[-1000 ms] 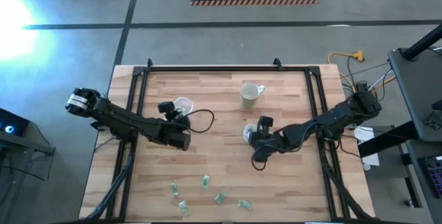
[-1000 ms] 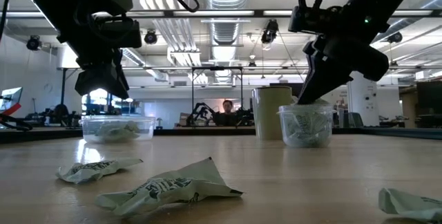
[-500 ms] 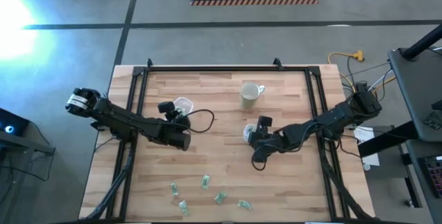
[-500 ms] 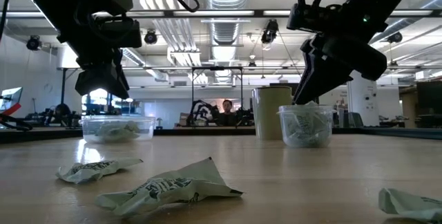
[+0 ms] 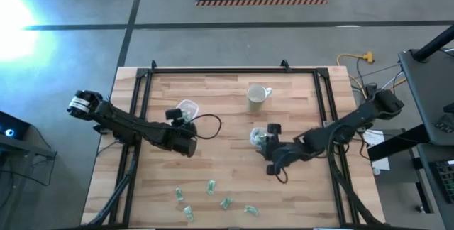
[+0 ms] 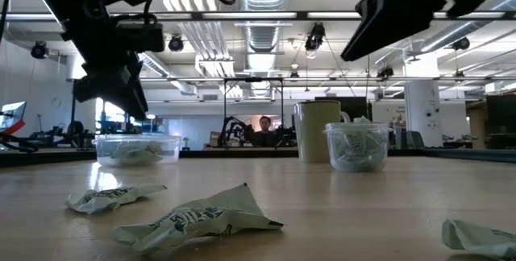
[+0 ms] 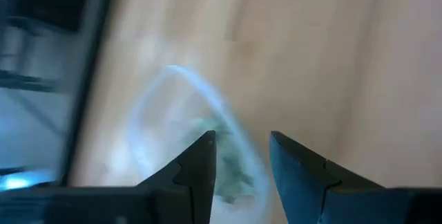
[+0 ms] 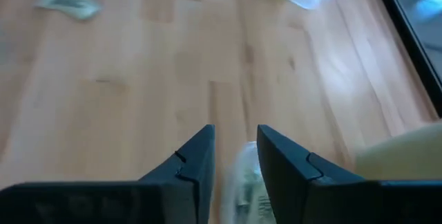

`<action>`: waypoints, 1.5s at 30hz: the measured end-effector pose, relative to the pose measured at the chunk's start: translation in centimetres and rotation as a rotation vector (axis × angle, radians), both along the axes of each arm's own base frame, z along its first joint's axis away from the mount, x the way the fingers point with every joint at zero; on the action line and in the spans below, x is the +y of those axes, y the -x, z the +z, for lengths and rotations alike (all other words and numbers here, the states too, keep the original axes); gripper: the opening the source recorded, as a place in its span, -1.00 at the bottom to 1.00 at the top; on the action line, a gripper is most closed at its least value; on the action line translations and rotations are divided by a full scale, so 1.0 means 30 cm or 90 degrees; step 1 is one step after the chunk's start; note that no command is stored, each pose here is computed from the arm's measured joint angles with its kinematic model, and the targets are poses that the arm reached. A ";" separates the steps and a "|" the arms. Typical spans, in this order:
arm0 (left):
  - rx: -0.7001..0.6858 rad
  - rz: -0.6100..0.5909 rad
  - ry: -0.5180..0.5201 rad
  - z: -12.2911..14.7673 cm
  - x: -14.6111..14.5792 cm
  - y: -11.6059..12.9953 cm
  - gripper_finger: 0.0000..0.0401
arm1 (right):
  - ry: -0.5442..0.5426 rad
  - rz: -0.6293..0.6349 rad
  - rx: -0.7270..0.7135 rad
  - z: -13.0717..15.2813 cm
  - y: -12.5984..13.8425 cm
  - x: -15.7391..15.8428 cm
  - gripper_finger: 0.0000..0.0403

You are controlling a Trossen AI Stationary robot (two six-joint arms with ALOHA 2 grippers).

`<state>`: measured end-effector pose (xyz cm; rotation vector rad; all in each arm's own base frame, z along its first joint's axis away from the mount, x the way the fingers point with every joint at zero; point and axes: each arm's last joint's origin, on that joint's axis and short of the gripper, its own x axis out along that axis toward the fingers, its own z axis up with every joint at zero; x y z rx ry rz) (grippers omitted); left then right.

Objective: Pick and place Stevia / Truvia into bins
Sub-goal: Put the stevia packet into the left transparent container

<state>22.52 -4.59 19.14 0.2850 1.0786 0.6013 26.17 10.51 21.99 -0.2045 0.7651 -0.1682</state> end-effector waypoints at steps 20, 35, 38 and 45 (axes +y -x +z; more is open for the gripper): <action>-0.206 -0.404 0.271 -0.007 -0.239 -0.138 -0.41 | 0.010 0.117 0.011 -0.007 0.071 0.132 -0.66; -0.168 -0.465 0.284 -0.132 -0.351 -0.215 -0.41 | 0.000 0.108 0.008 -0.007 0.071 0.133 -0.65; -0.176 -0.488 0.316 -0.146 -0.363 -0.227 -0.41 | 0.000 0.108 0.009 -0.007 0.071 0.133 -0.66; -0.158 -0.501 0.338 -0.186 -0.372 -0.235 -0.41 | 0.002 0.108 0.012 -0.011 0.073 0.132 -0.67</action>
